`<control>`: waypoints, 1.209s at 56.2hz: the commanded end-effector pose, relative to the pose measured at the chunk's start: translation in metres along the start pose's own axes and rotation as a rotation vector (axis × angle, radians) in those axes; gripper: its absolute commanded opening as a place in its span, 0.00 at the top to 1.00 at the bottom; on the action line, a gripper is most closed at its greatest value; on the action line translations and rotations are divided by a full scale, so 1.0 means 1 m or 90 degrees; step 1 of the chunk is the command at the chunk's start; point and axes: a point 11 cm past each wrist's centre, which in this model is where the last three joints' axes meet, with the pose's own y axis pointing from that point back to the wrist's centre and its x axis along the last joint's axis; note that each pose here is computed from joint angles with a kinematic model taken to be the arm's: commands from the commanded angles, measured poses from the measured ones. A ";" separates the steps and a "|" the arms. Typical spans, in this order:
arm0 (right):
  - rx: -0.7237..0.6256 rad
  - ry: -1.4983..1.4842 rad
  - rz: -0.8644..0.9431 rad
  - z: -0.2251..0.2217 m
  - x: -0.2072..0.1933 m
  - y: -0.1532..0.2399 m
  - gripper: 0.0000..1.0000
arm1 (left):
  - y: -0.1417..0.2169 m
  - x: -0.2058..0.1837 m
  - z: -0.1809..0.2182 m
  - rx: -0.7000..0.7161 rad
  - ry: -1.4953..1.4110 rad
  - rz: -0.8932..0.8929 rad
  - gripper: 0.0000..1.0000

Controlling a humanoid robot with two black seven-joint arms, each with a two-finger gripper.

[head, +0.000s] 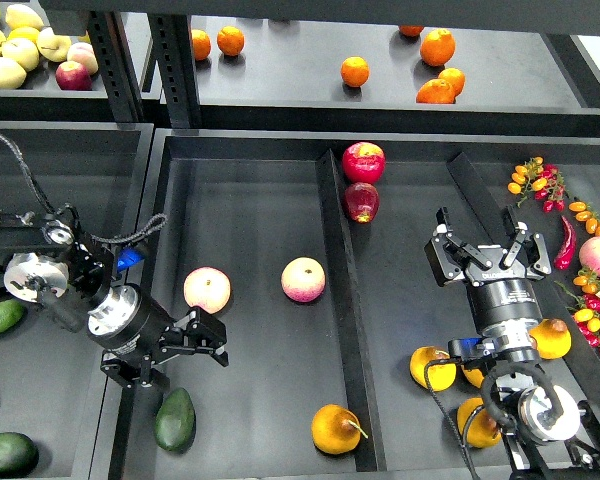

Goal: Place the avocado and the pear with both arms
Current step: 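Swing the left gripper over and down toward the dark green avocado, then lower the left gripper onto the avocado and close it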

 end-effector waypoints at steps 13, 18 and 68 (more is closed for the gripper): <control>0.000 0.009 -0.002 0.000 -0.001 0.000 0.00 | -0.038 -0.015 0.027 0.064 -0.082 -0.026 0.01; -0.001 0.012 -0.003 0.000 -0.001 0.000 0.00 | -0.047 -0.017 0.036 0.071 -0.099 -0.028 0.01; -0.005 0.013 -0.009 0.002 -0.002 0.000 0.00 | -0.084 -0.012 0.031 0.156 -0.134 -0.006 0.01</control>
